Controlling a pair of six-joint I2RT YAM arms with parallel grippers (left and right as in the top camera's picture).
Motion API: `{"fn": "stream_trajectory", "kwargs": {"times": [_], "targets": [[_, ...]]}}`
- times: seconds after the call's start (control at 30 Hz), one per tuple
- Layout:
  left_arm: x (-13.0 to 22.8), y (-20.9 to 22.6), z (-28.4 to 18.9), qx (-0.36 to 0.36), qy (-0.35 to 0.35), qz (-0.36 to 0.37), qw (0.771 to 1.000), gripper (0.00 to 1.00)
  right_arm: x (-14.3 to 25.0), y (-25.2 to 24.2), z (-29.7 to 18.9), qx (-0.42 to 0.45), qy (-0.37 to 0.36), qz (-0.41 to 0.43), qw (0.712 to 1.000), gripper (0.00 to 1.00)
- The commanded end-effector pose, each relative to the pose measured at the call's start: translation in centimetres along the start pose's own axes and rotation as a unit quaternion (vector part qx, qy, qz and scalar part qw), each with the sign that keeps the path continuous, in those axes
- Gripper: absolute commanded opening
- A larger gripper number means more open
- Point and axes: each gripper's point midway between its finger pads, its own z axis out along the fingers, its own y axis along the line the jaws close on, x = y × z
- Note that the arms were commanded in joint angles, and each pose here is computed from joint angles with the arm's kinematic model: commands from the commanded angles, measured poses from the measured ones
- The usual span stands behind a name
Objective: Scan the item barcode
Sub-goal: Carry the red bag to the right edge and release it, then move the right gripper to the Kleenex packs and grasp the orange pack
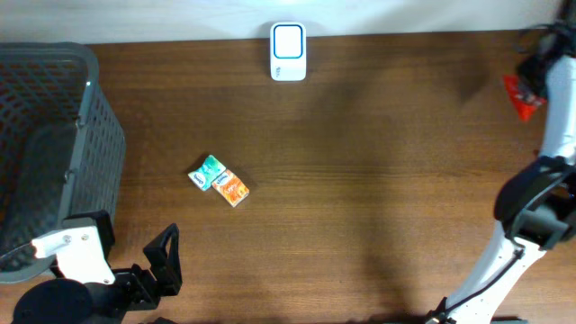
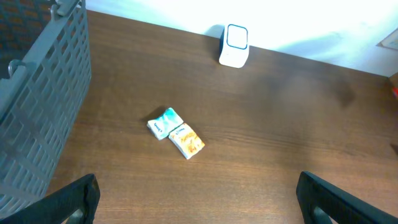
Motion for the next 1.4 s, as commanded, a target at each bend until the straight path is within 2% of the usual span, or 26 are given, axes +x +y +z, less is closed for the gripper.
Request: {"fn": "stream_trajectory", "kwargs": {"times": [0.0, 0.1, 0.13, 0.2, 0.27, 0.3, 0.4, 0.5, 0.57, 0.63, 0.7, 0.77, 0.83, 0.9, 0.93, 1.07, 1.17, 1.37], "targets": [[0.1, 0.0, 0.1, 0.001, 0.002, -0.005, 1.000, 0.99, -0.3, -3.6, 3.2, 0.039, 0.013, 0.009, 0.999, 0.04], [0.1, 0.0, 0.1, 0.001, 0.002, -0.005, 1.000, 0.99, -0.5, -5.5, 4.8, 0.052, 0.021, 0.022, 0.998, 0.09], [0.1, 0.0, 0.1, 0.001, 0.002, -0.005, 1.000, 0.99, -0.6, -6.0, 5.3, 0.054, 0.020, 0.027, 0.998, 0.14], [0.1, 0.0, 0.1, 0.001, 0.002, -0.005, 1.000, 0.99, -0.8, -6.7, 5.9, 0.060, 0.017, 0.031, 0.998, 0.35], [0.1, 0.0, 0.1, 0.001, 0.002, -0.005, 1.000, 0.99, -0.8, -7.5, 6.2, 0.066, 0.018, 0.036, 0.997, 0.72], [0.1, 0.0, 0.1, 0.001, 0.002, -0.005, 1.000, 0.99, -0.8, -7.8, 6.2, 0.069, 0.020, 0.037, 0.997, 0.78], [0.1, 0.0, 0.1, 0.001, 0.002, -0.005, 1.000, 0.99, -0.8, -7.8, 5.5, 0.066, 0.024, 0.027, 0.997, 0.87], [0.1, 0.0, 0.1, 0.001, 0.002, -0.005, 1.000, 0.99, -0.7, -5.4, 3.4, 0.004, 0.033, -0.018, 0.999, 0.88], [0.1, 0.0, 0.1, 0.001, 0.002, -0.005, 1.000, 0.99, -0.4, -2.9, 1.3, -0.060, 0.043, -0.033, 0.997, 0.88], [0.1, 0.0, 0.1, 0.001, 0.002, -0.005, 1.000, 0.99, 1.0, 1.4, -2.0, -0.173, 0.075, -0.046, 0.981, 0.91], [0.1, -0.1, 0.1, 0.001, 0.002, -0.005, 1.000, 0.99, 3.7, 6.5, -6.3, -0.324, 0.114, -0.117, 0.932, 0.91], [0.1, 0.0, 0.1, 0.001, 0.002, -0.005, 1.000, 0.99, 7.3, 10.8, -11.1, -0.463, 0.151, -0.189, 0.853, 0.91], [0.1, 0.0, 0.1, 0.001, 0.002, -0.005, 1.000, 0.99, 12.1, 13.7, -15.1, -0.540, 0.178, -0.267, 0.778, 0.91], [0.1, 0.0, 0.1, 0.001, 0.002, -0.005, 1.000, 0.99, 17.5, 15.5, -17.5, -0.557, 0.186, -0.368, 0.721, 0.91], [0.1, 0.0, 0.1, 0.001, 0.002, -0.005, 1.000, 0.99, 19.7, 16.0, -18.3, -0.556, 0.192, -0.401, 0.702, 0.91], [0.1, -0.1, 0.1, 0.001, 0.002, -0.005, 1.000, 0.99, 29.3, 17.2, -20.0, -0.494, 0.234, -0.521, 0.656, 0.91], [0.1, 0.0, 0.1, 0.001, 0.002, -0.005, 1.000, 0.99, 35.9, 17.9, -21.0, -0.450, 0.246, -0.596, 0.618, 0.77], [0.1, -0.1, 0.1, 0.001, 0.002, -0.005, 1.000, 0.99, 48.7, 17.5, -23.2, -0.398, 0.256, -0.711, 0.520, 0.78]]}}
